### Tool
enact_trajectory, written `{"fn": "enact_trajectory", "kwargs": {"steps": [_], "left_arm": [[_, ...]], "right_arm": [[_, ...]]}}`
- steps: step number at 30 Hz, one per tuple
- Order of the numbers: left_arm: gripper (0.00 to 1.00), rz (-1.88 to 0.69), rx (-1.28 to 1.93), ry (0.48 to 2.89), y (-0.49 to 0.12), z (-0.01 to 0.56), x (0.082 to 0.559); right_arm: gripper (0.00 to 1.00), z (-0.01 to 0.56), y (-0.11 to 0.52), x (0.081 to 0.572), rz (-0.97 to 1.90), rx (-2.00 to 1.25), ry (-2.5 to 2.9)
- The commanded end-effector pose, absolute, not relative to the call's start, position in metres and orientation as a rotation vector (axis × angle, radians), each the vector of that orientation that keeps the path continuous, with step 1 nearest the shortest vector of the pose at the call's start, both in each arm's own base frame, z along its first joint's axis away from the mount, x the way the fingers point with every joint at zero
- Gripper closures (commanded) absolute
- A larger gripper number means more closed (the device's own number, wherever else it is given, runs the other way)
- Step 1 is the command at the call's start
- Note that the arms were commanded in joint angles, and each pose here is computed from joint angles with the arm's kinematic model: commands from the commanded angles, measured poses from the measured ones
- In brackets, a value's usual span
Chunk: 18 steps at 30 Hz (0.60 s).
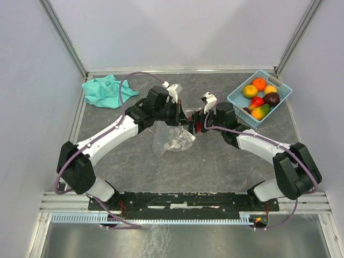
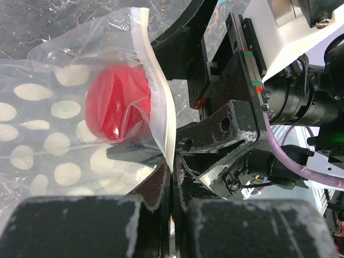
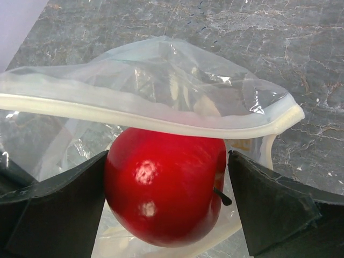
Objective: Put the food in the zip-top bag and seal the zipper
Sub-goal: Place the fake fruit in the zipper food storage bag.
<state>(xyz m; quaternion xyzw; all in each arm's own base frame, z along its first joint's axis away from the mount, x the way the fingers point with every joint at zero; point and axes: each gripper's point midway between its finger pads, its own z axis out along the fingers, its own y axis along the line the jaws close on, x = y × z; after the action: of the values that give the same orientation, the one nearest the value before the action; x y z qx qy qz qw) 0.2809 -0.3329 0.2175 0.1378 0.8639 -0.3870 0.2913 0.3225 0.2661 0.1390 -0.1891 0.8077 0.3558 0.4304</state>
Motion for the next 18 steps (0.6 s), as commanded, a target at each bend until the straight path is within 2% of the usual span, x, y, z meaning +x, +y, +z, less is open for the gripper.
{"fn": "enact_trajectory", "kwargs": {"steps": [1,9,18], "left_arm": [[0.97,-1.164,0.372,2.165,-0.344,0.255,0.278],[0.97,-1.223,0.351,2.121,-0.345,0.258,0.273],[0.97,-1.072,0.352,2.148,-0.331,0.249,0.282]], "right_arm": [[0.01,0.181,0.276,0.326,0.909,-0.540,1.894],[0.01,0.216,0.266,0.322,0.844,-0.576,1.848],[0.01,0.259,0.247,0.309,0.755,-0.589,1.848]]}}
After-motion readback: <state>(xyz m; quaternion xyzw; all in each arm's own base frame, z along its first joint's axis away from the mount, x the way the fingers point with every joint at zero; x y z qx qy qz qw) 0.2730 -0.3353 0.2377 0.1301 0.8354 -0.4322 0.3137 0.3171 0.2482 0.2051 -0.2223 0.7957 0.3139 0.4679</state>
